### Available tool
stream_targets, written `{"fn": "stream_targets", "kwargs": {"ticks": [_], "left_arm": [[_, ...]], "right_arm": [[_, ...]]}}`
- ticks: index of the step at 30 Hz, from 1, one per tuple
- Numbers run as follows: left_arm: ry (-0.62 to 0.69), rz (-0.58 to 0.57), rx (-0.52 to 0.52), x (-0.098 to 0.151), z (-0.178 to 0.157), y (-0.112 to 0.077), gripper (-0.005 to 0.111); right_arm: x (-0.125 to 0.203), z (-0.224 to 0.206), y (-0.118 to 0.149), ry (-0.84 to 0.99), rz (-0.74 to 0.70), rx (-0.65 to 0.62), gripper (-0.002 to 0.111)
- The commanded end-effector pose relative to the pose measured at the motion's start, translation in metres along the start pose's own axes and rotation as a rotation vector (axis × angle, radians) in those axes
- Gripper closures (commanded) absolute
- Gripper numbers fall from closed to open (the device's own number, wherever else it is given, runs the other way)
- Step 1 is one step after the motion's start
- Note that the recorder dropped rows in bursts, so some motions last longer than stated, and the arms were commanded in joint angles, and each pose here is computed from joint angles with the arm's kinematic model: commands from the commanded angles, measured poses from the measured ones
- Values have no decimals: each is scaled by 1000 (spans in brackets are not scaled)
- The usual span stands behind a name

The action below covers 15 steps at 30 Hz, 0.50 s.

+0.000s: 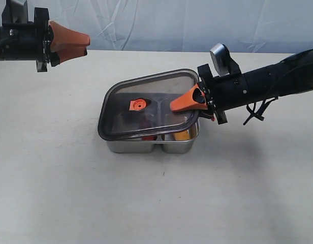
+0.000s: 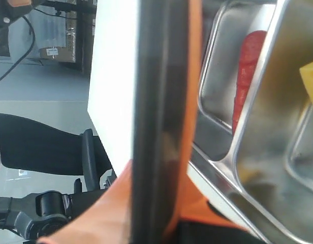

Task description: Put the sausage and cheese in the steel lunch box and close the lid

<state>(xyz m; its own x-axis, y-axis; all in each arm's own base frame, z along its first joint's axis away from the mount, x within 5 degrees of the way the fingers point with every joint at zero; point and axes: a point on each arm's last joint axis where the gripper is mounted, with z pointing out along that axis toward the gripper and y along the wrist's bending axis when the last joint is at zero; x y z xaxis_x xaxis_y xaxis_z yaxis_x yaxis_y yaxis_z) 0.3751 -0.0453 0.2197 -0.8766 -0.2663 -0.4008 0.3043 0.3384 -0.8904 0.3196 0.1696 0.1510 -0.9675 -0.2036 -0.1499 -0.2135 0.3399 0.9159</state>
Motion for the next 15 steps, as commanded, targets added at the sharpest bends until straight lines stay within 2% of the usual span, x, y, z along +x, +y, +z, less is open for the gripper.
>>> {"fn": "stream_targets", "kwargs": {"ticks": [1,12,15], "left_arm": [[1,8,6,0,-1,-4,72],[9,11,2,1,-1,-3,72],[9,11,2,1,-1,-3,72]], "right_arm": [[2,-4,-6,36,14,36,109],[3,-5,-7,47,23,43,109],[3,-5,-7,47,25,43,98]]}}
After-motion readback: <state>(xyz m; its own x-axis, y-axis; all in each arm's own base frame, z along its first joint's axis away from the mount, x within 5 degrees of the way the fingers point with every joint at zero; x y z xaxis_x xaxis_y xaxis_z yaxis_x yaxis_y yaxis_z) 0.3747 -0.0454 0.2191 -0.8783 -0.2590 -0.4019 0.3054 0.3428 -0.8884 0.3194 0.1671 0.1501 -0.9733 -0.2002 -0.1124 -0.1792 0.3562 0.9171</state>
